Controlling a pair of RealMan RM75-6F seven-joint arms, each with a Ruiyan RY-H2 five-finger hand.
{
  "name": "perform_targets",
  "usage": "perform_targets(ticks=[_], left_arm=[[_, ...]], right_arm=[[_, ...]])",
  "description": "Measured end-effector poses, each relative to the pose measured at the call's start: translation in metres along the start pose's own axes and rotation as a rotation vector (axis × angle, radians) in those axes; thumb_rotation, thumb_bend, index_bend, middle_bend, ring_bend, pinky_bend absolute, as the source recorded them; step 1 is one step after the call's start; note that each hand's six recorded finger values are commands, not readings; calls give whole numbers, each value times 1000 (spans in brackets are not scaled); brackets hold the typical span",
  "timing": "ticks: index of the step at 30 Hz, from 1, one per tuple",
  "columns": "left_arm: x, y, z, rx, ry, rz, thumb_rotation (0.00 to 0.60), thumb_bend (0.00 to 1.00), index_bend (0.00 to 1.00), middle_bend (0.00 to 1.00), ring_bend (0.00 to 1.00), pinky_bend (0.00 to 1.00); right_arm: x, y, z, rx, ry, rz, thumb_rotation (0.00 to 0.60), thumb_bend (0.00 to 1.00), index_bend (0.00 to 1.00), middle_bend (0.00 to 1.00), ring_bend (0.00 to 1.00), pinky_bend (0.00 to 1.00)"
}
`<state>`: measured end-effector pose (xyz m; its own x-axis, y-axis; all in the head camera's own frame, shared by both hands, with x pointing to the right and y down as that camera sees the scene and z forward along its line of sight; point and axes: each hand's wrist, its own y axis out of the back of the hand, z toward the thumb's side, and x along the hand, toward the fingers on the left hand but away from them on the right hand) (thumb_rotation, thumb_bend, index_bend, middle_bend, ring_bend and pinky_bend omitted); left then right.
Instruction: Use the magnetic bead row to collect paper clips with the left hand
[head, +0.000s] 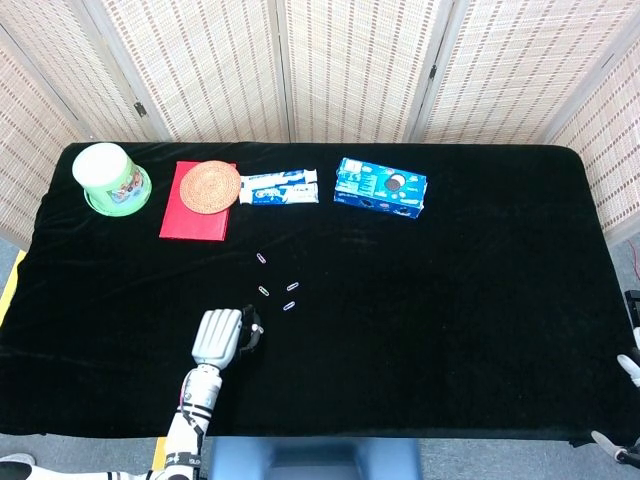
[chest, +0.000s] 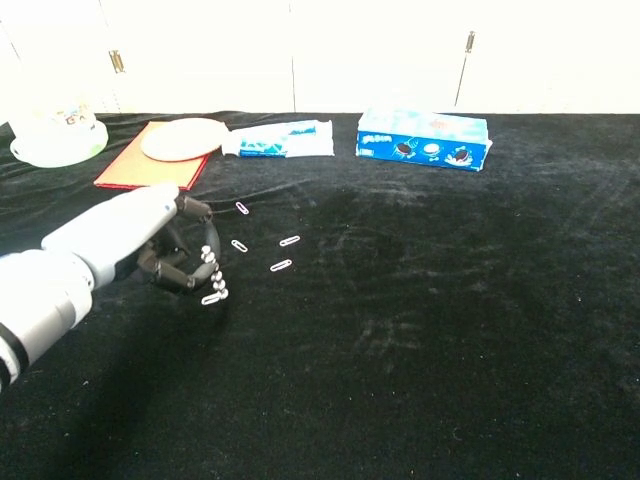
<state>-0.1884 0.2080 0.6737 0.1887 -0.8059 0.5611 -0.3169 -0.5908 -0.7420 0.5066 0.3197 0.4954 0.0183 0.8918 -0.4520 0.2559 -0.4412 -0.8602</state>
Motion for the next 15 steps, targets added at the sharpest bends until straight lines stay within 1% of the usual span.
perform_targets(ticks=[2,6,15], left_arm=[[4,3,3,-11,-11,4,600,557,797,1000,1000,1000],[16,5,3,-30,-24,-13,600,557,799,1000,1000,1000],[46,15,-10,-36,7,-3,600,558,799,1000,1000,1000]], right_arm=[[-1,0,-1,0,-4,2,600,104,0,0,0,0],[-3,-2,-2,2,-12,4,600,104,0,0,0,0],[-4,-3,-5,6,-42,2,600,104,0,0,0,0]])
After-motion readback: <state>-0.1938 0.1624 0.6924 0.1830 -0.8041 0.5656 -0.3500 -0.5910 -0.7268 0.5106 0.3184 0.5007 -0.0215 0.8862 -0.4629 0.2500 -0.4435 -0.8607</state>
